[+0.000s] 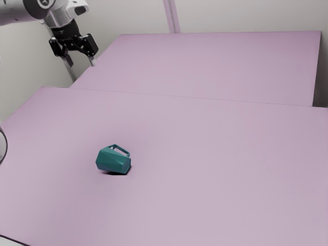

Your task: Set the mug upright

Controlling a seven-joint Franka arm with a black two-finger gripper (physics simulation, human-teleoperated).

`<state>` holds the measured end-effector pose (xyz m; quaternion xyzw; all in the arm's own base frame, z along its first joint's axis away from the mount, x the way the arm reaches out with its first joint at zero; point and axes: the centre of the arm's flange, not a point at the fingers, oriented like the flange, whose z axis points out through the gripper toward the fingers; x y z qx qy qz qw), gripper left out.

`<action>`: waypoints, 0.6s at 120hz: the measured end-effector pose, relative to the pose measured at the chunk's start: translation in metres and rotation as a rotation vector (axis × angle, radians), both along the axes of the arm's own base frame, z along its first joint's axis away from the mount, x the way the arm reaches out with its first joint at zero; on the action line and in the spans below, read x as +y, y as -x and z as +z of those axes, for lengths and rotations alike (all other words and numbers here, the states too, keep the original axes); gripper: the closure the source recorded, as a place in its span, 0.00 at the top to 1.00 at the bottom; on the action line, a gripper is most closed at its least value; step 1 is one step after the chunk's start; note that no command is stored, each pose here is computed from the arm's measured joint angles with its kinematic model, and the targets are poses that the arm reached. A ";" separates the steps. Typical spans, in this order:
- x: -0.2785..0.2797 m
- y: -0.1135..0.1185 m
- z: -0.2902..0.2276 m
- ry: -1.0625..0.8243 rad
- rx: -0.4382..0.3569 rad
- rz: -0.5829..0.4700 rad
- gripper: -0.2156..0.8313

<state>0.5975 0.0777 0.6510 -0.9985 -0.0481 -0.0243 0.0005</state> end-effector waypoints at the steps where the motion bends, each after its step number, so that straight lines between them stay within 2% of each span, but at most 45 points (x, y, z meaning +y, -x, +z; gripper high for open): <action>1: 0.000 0.000 -0.001 0.003 0.002 0.000 0.78; 19: 0.013 0.007 -0.025 0.089 0.054 0.021 0.78; 33: 0.099 0.042 -0.117 0.334 0.156 0.197 0.78; 50: 0.173 0.085 -0.207 0.618 0.150 0.341 0.78; 61: 0.175 0.100 -0.257 0.752 0.138 0.352 0.78; 72: 0.173 0.105 -0.299 0.828 0.136 0.337 0.78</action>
